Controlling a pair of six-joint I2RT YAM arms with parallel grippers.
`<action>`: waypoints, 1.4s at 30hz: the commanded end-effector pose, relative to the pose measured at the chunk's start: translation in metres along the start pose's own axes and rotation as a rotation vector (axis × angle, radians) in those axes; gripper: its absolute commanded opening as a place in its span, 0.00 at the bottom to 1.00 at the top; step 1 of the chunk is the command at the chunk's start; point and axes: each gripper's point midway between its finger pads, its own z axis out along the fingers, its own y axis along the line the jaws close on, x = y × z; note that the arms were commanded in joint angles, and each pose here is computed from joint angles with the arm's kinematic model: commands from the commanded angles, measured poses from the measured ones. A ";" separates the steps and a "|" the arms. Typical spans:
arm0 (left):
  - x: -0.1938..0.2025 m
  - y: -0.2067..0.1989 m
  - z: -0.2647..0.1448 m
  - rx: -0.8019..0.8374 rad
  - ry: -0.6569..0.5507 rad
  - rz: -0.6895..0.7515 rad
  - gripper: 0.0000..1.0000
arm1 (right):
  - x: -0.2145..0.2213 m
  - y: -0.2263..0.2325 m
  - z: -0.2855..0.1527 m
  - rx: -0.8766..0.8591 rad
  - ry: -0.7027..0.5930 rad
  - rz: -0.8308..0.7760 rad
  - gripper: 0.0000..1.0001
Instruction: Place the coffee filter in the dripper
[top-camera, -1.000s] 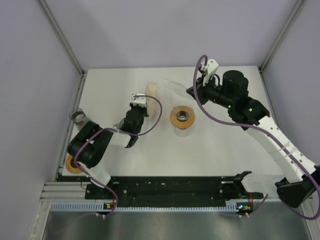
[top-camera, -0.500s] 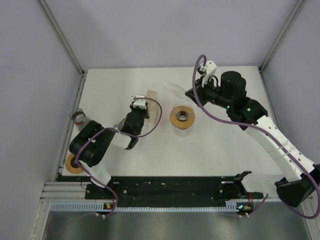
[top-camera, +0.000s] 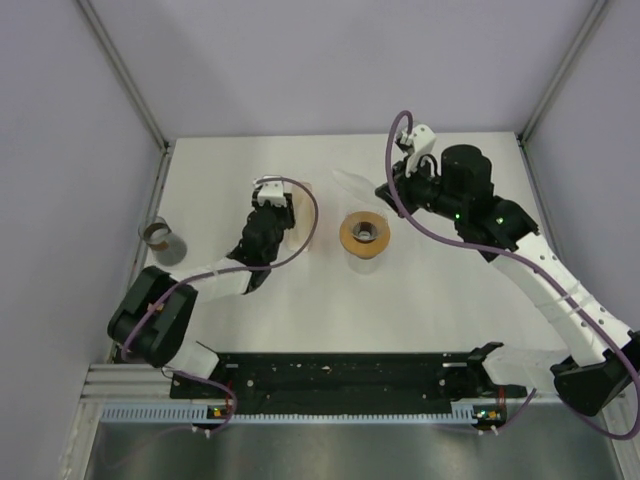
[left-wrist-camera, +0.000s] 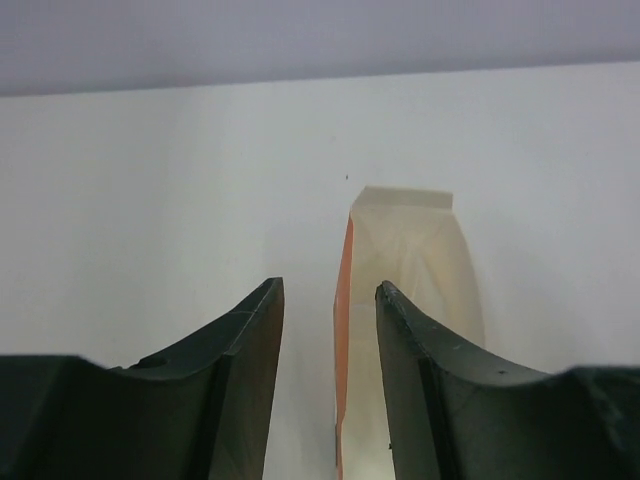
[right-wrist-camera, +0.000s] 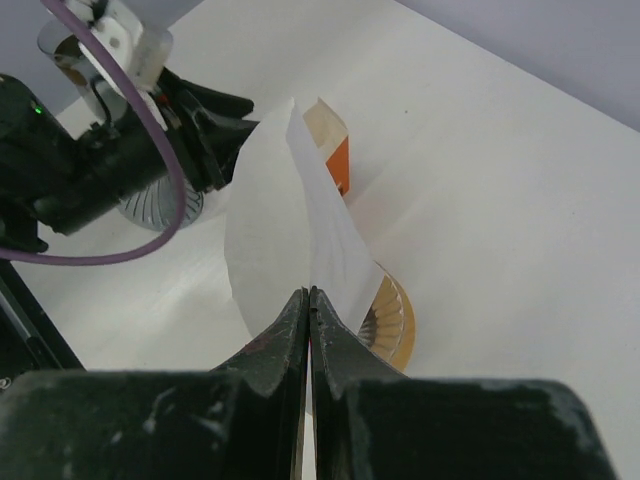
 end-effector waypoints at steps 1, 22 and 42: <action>-0.043 -0.008 -0.010 0.051 0.031 0.005 0.49 | -0.011 -0.005 -0.008 0.050 0.002 0.059 0.00; -0.129 -0.098 -0.066 0.578 0.350 -0.035 0.72 | 0.022 -0.007 0.014 0.008 0.154 0.225 0.00; -0.116 -0.126 -0.057 0.670 0.452 -0.100 0.74 | 0.070 -0.033 0.038 -0.015 0.209 0.326 0.00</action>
